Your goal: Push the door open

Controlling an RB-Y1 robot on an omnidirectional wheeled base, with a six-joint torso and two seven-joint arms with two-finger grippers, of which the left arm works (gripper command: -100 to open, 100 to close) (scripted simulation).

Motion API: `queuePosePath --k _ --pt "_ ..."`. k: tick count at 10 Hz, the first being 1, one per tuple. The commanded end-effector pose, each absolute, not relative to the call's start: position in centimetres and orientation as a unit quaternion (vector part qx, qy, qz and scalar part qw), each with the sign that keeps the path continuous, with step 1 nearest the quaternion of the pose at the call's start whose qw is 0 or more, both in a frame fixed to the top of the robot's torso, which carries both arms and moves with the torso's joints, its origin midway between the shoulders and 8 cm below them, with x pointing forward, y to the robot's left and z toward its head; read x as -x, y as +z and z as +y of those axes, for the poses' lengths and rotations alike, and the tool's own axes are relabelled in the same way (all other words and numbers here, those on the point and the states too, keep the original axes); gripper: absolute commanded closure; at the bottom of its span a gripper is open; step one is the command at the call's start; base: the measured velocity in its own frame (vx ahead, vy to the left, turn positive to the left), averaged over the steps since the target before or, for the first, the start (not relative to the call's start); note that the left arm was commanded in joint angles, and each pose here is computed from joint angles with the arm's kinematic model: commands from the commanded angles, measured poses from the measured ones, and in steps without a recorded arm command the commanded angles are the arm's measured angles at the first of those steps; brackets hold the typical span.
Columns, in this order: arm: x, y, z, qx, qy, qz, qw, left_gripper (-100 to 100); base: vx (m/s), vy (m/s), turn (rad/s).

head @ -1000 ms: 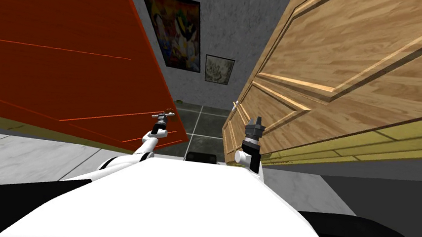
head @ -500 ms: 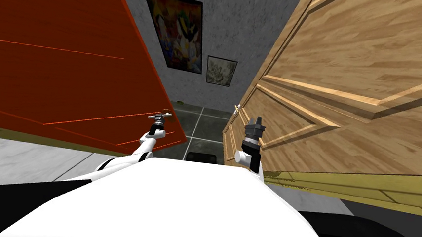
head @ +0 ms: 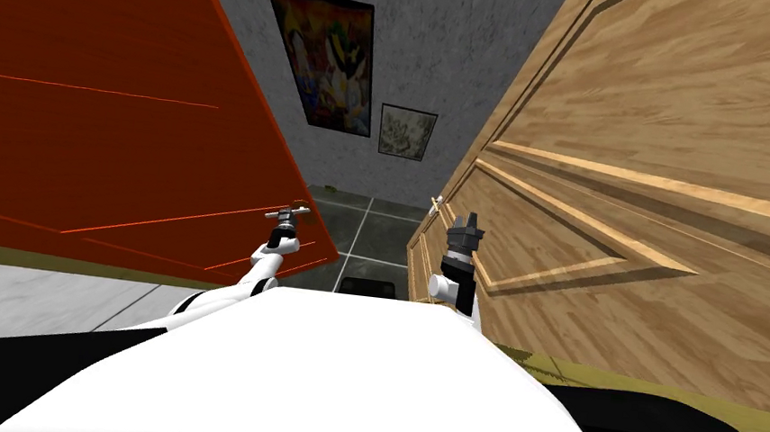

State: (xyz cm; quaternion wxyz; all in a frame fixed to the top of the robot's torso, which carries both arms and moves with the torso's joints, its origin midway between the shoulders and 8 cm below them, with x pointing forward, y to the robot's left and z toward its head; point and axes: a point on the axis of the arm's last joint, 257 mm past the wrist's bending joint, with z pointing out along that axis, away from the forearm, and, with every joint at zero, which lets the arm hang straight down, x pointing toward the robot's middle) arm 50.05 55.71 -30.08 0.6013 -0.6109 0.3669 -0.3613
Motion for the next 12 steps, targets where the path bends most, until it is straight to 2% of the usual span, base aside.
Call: queuePosePath --k 1,12 --pt "-49.9 -29.3 56.8 0.610 -0.358 0.358 0.609 100 0.205 -0.010 0.065" --pt "-46.2 -29.5 61.8 0.632 -0.322 0.323 0.627 100 0.175 -0.010 0.055"
